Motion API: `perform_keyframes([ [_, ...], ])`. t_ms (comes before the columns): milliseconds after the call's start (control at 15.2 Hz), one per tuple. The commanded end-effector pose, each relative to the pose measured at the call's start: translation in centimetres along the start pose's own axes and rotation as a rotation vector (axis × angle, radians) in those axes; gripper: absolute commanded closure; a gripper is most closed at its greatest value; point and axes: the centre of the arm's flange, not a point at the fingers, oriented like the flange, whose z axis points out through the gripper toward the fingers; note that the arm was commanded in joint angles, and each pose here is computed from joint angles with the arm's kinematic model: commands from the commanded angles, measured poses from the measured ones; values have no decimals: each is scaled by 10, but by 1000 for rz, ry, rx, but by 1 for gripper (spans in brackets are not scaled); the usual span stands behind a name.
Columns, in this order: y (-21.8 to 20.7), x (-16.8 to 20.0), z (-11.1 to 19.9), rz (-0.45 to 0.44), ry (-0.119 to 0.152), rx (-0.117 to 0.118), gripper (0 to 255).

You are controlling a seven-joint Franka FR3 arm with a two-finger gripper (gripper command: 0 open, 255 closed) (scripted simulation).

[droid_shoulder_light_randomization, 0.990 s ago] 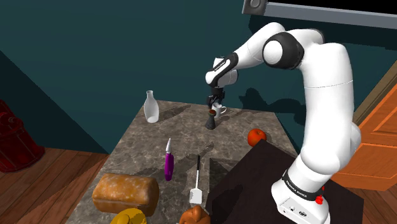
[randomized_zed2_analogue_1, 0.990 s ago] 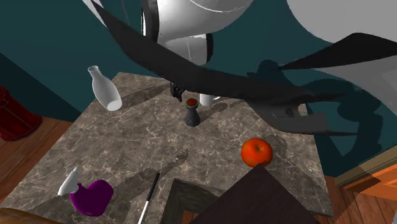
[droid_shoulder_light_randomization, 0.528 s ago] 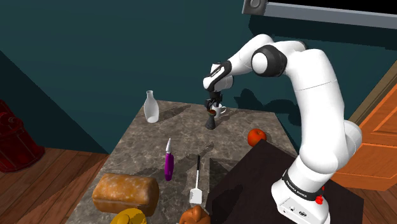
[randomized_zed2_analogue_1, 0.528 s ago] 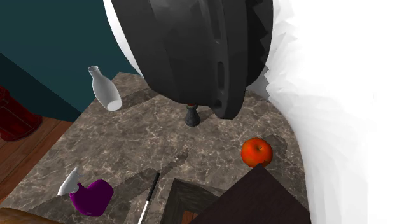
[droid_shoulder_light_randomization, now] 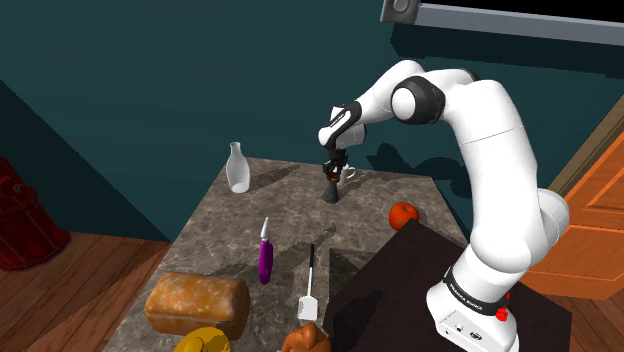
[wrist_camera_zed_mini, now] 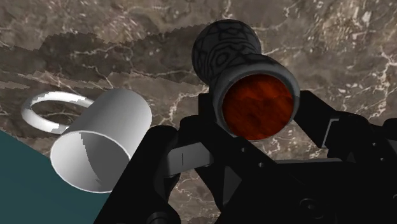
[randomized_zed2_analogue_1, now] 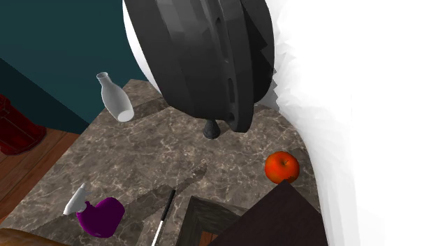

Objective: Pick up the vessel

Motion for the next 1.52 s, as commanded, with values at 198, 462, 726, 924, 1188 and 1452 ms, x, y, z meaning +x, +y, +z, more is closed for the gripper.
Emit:
perform_keyframes([
  [198,0,0,1,0,-1,0,255],
  [462,0,0,-5,0,0,0,255],
  [726,1,0,-26,0,0,0,255],
  [924,1,0,-42,0,0,0,255],
  [1188,2,1,-63,0,0,0,255],
  [1452,3,0,-80,0,0,0,255],
])
